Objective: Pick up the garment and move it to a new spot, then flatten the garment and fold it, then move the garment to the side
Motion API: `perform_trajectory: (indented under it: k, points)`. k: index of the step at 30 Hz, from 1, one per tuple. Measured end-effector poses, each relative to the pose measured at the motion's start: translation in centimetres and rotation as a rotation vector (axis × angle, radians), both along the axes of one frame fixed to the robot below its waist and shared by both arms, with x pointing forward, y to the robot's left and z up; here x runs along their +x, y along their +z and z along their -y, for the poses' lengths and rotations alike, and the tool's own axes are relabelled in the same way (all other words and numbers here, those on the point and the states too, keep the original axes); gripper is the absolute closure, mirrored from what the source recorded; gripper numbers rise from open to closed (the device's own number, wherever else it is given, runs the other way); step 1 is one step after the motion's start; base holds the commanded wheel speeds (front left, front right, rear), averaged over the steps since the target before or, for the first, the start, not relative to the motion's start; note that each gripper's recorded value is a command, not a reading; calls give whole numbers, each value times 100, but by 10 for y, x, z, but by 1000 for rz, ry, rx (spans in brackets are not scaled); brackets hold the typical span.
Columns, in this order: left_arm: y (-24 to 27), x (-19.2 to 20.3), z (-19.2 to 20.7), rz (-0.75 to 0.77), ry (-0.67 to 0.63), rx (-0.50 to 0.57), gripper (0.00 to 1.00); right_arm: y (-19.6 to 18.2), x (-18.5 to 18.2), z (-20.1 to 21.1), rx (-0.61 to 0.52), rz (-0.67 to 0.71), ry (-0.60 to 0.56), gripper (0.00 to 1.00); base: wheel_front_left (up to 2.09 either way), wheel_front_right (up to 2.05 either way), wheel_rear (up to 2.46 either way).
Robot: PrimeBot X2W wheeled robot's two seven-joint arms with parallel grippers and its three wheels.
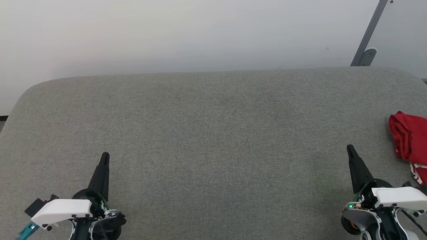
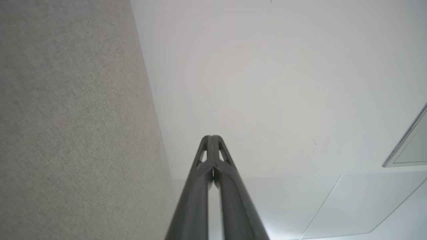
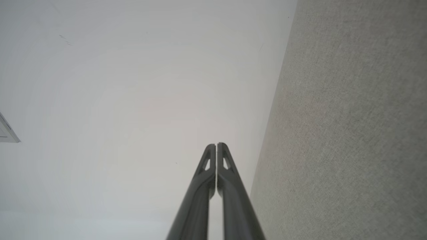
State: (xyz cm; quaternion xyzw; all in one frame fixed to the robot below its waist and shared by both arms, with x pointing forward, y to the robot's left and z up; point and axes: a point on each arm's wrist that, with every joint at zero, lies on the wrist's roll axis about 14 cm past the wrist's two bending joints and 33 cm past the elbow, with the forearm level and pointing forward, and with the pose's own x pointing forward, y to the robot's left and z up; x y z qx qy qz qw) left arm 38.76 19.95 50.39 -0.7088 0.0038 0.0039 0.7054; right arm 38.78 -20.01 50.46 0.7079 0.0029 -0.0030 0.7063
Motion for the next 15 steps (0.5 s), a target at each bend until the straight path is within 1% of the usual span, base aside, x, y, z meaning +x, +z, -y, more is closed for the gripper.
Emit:
perform_trajectory:
  k: [15]
  points:
    - [0, 0, 0, 0, -1, 0, 100, 0, 0, 0, 0, 0, 0, 100, 0, 0, 0]
